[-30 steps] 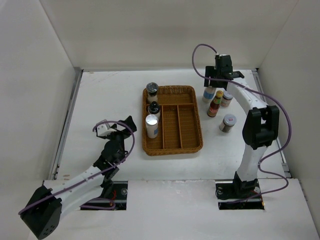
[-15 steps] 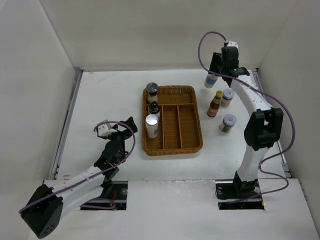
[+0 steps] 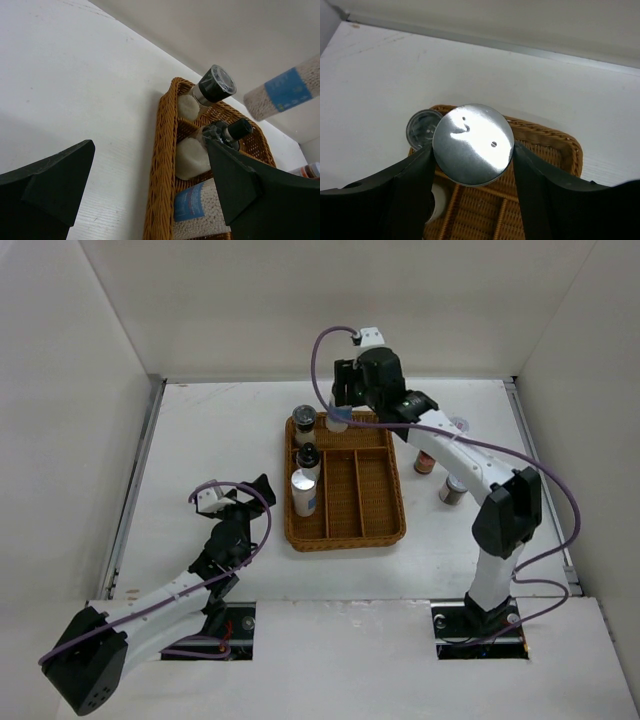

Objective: Organize the condiment bottles

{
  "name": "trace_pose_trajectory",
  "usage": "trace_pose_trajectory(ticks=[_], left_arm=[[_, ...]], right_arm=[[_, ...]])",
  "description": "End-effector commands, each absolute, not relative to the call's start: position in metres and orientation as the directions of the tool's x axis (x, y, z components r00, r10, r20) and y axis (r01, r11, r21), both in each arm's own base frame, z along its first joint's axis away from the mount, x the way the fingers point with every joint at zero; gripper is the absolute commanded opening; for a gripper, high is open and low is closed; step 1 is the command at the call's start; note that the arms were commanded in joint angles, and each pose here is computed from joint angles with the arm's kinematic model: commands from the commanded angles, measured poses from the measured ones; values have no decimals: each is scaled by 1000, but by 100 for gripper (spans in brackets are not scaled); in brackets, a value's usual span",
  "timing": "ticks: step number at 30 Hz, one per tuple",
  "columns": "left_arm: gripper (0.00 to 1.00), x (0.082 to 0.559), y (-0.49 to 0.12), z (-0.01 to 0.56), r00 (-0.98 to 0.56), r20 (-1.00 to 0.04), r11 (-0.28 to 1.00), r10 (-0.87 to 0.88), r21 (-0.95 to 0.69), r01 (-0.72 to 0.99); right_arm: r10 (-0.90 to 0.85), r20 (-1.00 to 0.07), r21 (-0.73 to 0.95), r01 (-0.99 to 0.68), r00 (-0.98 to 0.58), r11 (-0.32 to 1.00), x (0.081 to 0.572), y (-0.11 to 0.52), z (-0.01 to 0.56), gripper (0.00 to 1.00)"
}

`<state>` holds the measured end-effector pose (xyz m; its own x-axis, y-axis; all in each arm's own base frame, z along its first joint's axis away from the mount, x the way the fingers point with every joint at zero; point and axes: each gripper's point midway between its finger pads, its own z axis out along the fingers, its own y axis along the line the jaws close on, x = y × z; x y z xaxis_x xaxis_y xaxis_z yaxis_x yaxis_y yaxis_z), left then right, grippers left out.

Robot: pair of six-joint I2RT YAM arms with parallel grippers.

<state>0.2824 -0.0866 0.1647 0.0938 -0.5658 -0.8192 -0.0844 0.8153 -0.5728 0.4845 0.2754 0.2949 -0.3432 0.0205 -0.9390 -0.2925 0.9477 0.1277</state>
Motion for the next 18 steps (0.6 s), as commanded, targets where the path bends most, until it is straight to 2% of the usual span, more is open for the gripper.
trace_pose_trajectory(ticks=[1,13,18], left_arm=[[100,282,-87,175,125,-788,789,-603,-612,-54],[100,284,-89,171,113,-795,794,-597,-605,-63],[100,284,-90,169,105,-797,796,-595,-603,-61]], right_arm=[[59,-971,124,-278,-231,953,506,275,323,56],[-31,-940,70,-280,-339,957,504,290,237,58],[-57,-926,56,-285,-373,957,500,297,207,65]])
